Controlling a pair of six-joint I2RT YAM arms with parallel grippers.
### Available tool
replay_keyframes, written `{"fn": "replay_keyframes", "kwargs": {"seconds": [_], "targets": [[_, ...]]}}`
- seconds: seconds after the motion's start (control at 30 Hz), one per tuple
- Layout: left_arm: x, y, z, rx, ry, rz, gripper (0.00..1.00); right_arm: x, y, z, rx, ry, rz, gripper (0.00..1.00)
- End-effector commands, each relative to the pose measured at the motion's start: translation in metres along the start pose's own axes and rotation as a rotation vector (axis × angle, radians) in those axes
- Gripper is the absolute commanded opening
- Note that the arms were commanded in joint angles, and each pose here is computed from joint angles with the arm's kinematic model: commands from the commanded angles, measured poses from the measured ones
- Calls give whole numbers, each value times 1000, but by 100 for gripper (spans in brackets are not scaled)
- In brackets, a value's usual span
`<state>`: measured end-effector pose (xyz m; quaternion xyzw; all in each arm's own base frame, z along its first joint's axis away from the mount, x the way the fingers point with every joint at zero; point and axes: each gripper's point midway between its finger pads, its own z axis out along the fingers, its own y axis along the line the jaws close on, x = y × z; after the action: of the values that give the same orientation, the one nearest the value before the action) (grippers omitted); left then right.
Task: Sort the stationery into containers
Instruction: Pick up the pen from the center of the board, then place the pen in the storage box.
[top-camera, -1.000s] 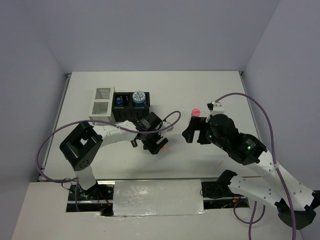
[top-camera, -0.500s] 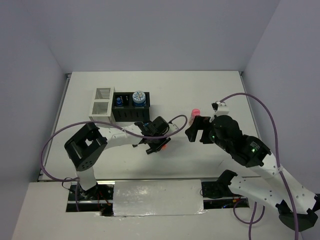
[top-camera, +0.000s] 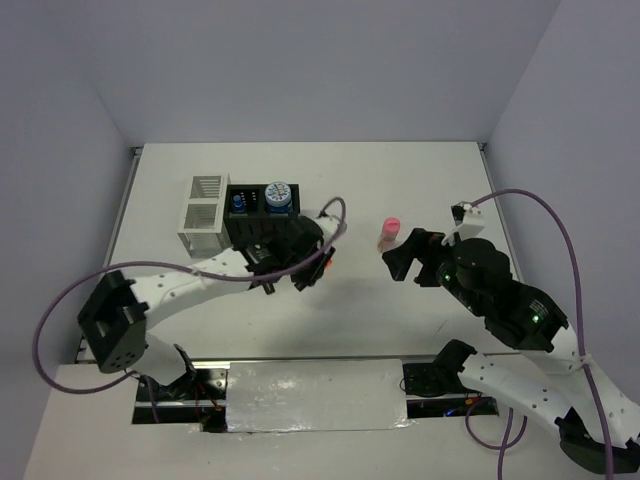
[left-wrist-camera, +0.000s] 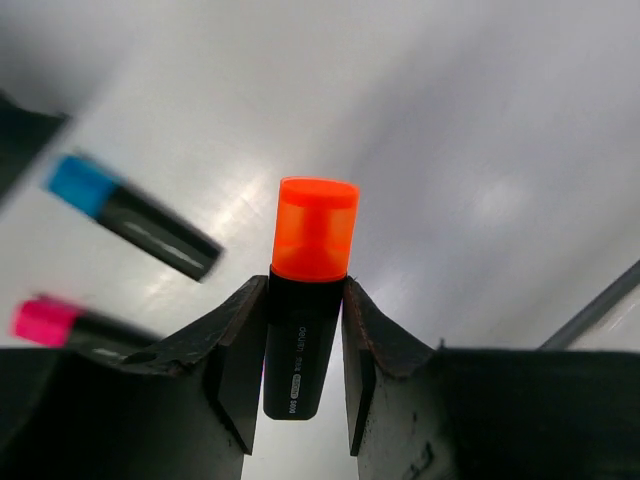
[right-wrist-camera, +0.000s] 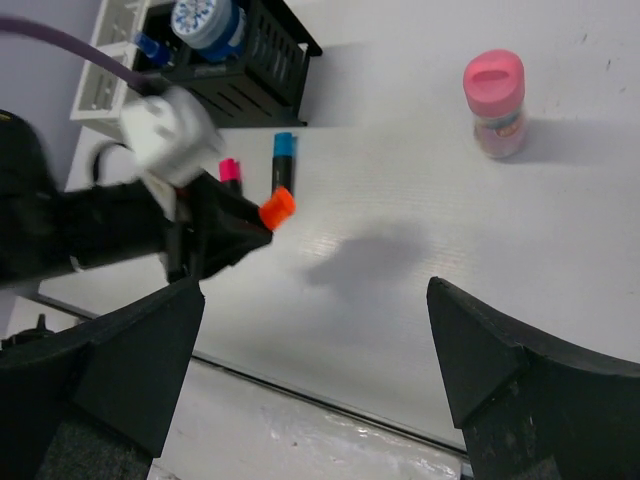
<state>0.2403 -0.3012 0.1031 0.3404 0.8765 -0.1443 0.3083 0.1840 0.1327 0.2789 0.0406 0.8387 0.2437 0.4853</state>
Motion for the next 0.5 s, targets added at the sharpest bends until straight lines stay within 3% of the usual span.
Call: {"fn": "replay_keyframes", "kwargs": {"seconds": [0.0, 0.2, 0.27, 0.47], "targets": [[-84, 40, -65, -137, -284, -152, 0, -38, 13, -19, -47, -122, 45, 100], [-120, 172, -161, -532, -542, -489, 0, -38, 16, -14, -44, -98, 7, 100], [-127, 190, -177, -558, -616, -511, 0, -36, 19, -12, -59, -93, 1, 100], [-120, 259, -188, -715, -687, -622, 0, -24, 25, -1, -80, -37, -49, 100]]}}
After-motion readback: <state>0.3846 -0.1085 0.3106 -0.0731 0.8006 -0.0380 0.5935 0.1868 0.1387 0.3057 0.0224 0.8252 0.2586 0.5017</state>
